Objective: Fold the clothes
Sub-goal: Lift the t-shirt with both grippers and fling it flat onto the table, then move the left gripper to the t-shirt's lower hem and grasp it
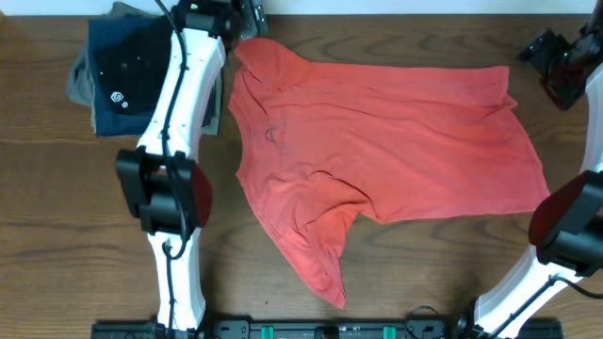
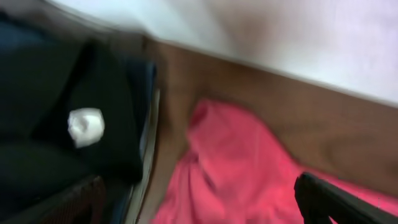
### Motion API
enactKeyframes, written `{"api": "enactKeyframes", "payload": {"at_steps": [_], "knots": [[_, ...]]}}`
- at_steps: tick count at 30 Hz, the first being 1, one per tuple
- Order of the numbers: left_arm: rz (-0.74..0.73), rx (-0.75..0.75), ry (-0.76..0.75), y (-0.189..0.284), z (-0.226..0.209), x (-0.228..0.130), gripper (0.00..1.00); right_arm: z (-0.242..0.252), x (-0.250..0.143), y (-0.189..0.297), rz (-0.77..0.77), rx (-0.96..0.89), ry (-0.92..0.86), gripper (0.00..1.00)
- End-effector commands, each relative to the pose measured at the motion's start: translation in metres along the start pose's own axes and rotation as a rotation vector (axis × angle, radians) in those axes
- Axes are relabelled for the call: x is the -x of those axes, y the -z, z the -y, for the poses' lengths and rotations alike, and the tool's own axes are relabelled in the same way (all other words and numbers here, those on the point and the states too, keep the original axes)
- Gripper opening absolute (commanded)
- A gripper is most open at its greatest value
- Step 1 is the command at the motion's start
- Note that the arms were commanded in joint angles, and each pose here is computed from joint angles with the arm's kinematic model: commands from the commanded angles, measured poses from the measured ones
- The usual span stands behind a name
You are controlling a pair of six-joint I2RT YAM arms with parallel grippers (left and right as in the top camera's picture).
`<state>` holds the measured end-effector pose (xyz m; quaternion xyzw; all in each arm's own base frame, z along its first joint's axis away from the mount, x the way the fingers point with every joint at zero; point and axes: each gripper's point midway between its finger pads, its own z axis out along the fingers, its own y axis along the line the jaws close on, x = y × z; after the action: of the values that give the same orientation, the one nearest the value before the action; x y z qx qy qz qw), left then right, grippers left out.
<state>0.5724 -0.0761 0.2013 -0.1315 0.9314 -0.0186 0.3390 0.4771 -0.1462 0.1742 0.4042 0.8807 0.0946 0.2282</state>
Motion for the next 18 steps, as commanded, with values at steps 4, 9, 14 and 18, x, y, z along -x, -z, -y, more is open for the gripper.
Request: {"api": "enactKeyframes", "payload": {"at_steps": [4,9,14,18], "knots": [[-0.137,-0.124,-0.018,0.115,0.000,-0.025,0.98,-0.015,-0.020,0.054,-0.037,0.090,0.126,0.99],[-0.401,-0.066,-0.037,0.158,-0.024,-0.090,0.98,-0.011,-0.050,0.067,-0.153,0.097,0.104,0.96],[-0.624,-0.008,-0.098,0.178,-0.029,-0.144,0.98,0.001,-0.076,0.071,-0.266,0.049,0.078,0.99],[-0.702,-0.017,-0.205,0.179,-0.009,-0.177,0.98,0.006,-0.088,0.073,-0.312,0.034,0.118,0.99]]}}
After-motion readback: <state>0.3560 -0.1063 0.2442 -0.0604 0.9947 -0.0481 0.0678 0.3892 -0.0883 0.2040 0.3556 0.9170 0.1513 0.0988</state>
